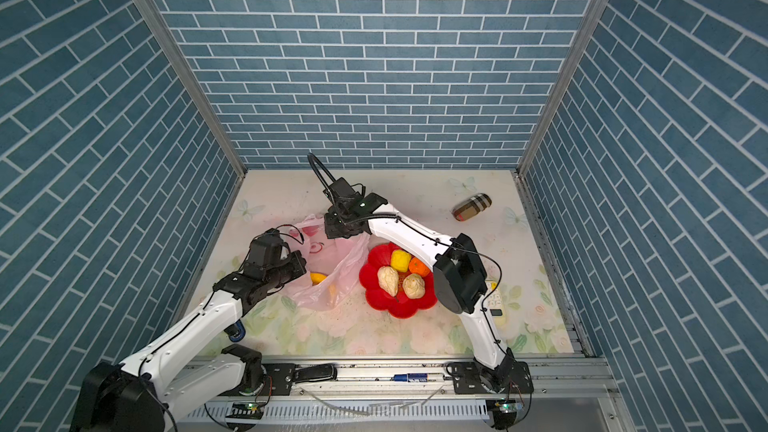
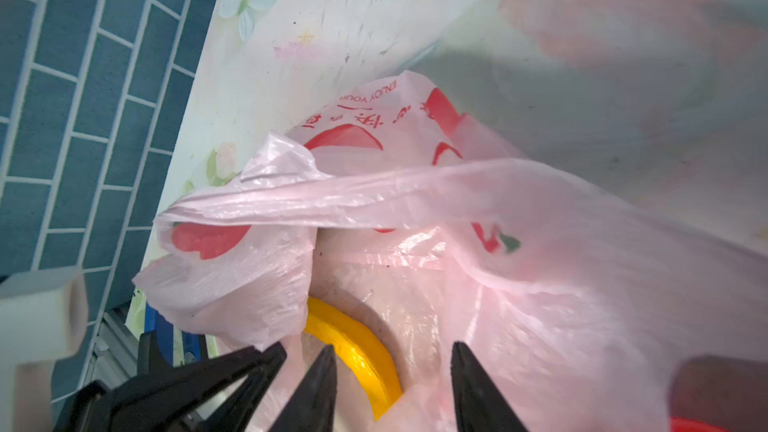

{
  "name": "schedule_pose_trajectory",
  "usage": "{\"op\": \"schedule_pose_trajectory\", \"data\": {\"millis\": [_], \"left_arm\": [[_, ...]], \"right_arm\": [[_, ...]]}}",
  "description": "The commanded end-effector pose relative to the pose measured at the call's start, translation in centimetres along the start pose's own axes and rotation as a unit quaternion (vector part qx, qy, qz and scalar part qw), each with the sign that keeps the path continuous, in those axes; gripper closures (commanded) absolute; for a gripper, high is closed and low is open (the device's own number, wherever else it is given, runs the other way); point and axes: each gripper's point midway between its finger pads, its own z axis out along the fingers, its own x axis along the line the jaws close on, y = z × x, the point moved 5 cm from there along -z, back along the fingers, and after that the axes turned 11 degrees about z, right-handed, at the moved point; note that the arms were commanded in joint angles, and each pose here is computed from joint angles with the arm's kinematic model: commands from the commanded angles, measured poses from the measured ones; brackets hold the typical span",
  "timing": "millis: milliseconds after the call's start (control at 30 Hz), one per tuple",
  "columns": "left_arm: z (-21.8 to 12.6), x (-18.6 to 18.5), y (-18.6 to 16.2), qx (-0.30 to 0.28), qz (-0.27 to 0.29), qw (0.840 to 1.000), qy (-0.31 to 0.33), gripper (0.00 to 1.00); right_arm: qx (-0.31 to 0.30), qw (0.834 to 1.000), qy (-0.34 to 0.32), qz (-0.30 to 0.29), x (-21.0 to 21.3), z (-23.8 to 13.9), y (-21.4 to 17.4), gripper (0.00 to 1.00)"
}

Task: Take the fake fruits out of the plastic bag
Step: 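Move the right gripper back over the bag and lower it inside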

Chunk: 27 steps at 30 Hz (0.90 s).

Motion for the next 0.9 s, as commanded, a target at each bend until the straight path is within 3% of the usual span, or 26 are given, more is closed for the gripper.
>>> {"op": "schedule_pose_trajectory", "data": {"millis": [0,233,500,867], "left_arm": [[-0.4,0.4,-0.3,-0.003,-0.008,1.000,0.007,0.97],[-1.0,0.6,-0.8,0.003,-0.007,1.000,0.009,0.96],[-1.1,1.4,-2.4,0.056,-0.002,0.998,0.035,0.96],[0.9,2.9,-4.4,0.092,-0.022,0.993,0.066,0.97]], "right_arm": [[0.025,1.000,0.017,0.007,1.9,0.8,-0.5,0.56],[0.084,0.996,0.007,0.007,1.7,3.4,-2.6,0.57],[0.167,0.985,-0.037,-0.032,0.5,1.8,-6.4,0.58],[0.217,0.971,-0.055,-0.081,-1.0,2.4,-9.4,0.58]]}}
